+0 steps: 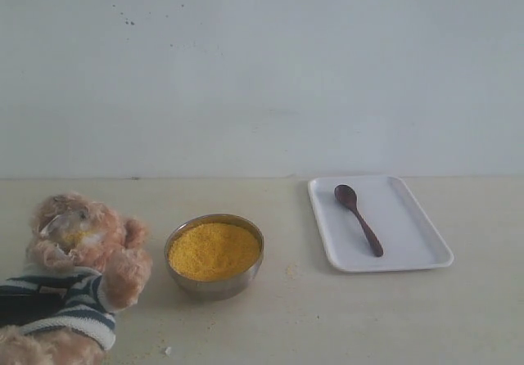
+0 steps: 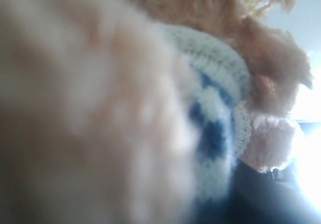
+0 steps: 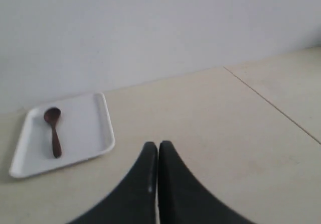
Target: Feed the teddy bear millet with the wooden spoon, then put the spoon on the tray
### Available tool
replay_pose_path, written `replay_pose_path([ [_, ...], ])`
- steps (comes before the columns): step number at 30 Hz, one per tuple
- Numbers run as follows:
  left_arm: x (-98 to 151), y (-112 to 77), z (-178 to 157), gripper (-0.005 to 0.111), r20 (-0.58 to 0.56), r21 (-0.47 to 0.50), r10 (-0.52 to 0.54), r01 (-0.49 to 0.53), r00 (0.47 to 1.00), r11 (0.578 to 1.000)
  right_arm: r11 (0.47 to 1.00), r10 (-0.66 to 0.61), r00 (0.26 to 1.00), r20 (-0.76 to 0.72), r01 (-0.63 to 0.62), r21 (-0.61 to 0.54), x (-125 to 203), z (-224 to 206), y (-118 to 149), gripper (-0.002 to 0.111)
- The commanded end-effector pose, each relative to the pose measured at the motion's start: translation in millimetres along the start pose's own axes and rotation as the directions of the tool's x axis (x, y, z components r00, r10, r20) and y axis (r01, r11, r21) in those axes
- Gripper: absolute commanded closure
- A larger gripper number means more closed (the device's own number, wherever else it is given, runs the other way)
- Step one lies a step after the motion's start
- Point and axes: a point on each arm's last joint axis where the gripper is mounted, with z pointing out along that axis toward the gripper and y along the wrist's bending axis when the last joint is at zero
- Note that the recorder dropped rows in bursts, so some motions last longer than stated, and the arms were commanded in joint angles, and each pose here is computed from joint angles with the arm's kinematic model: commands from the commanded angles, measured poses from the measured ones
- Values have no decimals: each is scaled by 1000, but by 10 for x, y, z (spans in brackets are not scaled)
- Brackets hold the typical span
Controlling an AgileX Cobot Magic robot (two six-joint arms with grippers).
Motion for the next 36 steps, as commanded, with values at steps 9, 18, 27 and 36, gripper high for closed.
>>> replay_pose_path([
  [9, -13, -41, -1, 103, 18, 37, 19, -20, 1000, 999, 996, -61, 996, 59, 65, -64, 108, 57, 47, 108],
  [18, -13, -41, -1, 103, 17, 38, -12, 11, 1000, 999, 992, -63, 996, 67, 70, -101, 102, 55, 71, 108],
  [27, -13, -41, -1, 103, 17, 38, -10, 9, 1000, 999, 990, -66, 997, 34, 70, -126, 456, 120, 54, 108],
  [36, -13, -41, -1, 103, 18, 37, 11, -12, 1000, 999, 999, -38, 993, -112, 36, -17, 603, 85, -62, 108],
])
